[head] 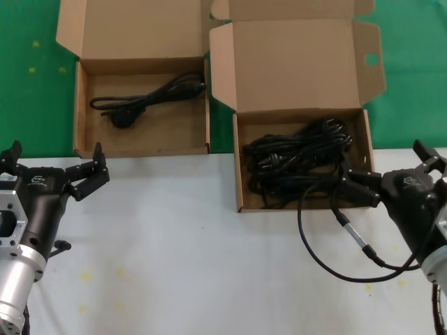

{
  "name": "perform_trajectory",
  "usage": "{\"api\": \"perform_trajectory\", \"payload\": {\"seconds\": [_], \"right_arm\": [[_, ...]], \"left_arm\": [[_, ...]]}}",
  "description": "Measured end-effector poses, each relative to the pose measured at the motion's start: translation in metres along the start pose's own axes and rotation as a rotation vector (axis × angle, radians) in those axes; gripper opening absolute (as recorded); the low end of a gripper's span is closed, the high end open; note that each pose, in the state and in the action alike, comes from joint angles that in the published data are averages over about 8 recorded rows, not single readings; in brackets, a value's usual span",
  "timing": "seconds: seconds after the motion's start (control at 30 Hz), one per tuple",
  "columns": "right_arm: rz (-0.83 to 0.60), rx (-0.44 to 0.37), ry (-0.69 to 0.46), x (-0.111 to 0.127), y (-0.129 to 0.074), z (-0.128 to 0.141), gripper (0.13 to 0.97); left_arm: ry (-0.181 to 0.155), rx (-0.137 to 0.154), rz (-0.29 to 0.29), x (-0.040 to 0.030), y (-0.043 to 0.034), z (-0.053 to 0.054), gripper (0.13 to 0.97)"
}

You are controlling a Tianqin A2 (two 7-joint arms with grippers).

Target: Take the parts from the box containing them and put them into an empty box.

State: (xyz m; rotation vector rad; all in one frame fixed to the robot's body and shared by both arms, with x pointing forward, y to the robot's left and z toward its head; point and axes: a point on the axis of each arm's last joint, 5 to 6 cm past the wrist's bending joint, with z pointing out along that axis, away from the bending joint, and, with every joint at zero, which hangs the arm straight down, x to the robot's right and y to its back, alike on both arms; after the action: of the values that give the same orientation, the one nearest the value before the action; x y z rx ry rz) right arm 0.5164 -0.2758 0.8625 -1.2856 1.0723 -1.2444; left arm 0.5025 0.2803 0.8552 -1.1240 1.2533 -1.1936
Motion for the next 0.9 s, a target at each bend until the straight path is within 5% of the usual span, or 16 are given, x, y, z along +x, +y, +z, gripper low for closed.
{"api": "perform_trajectory", "payload": {"seconds": [0.9], "right_arm": [[0.000, 0.000, 0.000, 0.0000, 0.0000, 0.0000, 0.966]], "left_arm": [[0.000, 0.000, 0.000, 0.0000, 0.0000, 0.0000, 0.966]]}}
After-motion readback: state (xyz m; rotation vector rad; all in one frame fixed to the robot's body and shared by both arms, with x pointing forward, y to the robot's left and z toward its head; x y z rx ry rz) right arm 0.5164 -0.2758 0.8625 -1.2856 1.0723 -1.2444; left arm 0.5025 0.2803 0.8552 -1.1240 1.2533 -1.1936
